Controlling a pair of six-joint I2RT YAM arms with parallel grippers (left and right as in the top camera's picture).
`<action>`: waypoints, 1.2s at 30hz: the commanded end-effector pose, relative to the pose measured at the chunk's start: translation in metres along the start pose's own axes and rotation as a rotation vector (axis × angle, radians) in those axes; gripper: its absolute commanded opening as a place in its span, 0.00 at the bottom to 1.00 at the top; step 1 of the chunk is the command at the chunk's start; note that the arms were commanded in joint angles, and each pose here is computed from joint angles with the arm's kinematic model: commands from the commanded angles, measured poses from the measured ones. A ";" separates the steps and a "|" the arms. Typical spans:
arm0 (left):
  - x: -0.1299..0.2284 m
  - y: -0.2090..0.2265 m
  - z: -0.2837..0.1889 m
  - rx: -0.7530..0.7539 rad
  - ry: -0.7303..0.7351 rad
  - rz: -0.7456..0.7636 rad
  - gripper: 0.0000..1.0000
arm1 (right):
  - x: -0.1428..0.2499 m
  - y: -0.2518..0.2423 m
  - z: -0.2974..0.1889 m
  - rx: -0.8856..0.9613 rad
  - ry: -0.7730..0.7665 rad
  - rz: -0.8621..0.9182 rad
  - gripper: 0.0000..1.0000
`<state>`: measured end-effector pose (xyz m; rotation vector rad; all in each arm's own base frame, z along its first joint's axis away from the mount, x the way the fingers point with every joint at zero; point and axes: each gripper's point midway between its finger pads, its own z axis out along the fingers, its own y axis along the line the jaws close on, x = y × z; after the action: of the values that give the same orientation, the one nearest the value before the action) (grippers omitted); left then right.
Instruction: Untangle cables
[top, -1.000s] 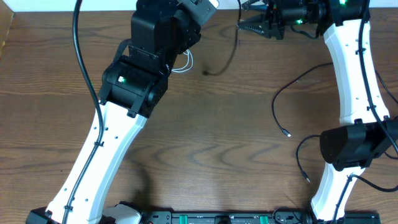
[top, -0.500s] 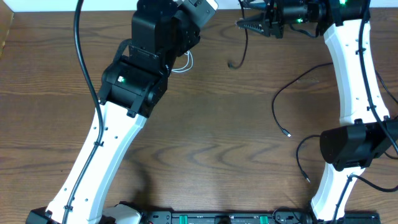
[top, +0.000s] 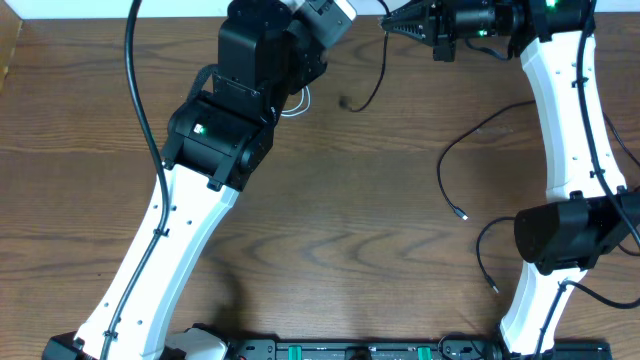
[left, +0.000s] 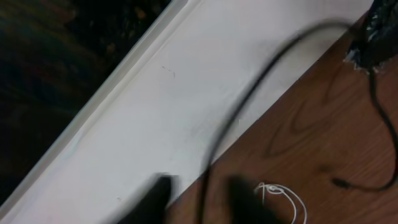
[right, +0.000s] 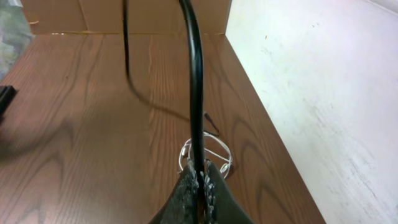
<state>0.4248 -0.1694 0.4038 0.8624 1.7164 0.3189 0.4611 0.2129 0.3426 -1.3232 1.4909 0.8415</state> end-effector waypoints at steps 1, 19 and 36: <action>-0.013 0.012 -0.010 -0.027 -0.037 -0.026 0.98 | -0.004 -0.008 -0.010 0.055 0.022 -0.018 0.01; -0.001 0.041 -0.007 -0.098 -0.021 -0.053 0.98 | 0.097 -0.079 -0.170 0.484 0.266 0.263 0.01; 0.003 0.046 -0.007 -0.109 -0.012 -0.057 0.98 | 0.115 -0.035 -0.365 0.909 0.472 0.347 0.01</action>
<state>0.4377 -0.1418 0.4123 0.7764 1.7206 0.3554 0.4473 -0.1365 0.3256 -0.6521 2.1352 0.1671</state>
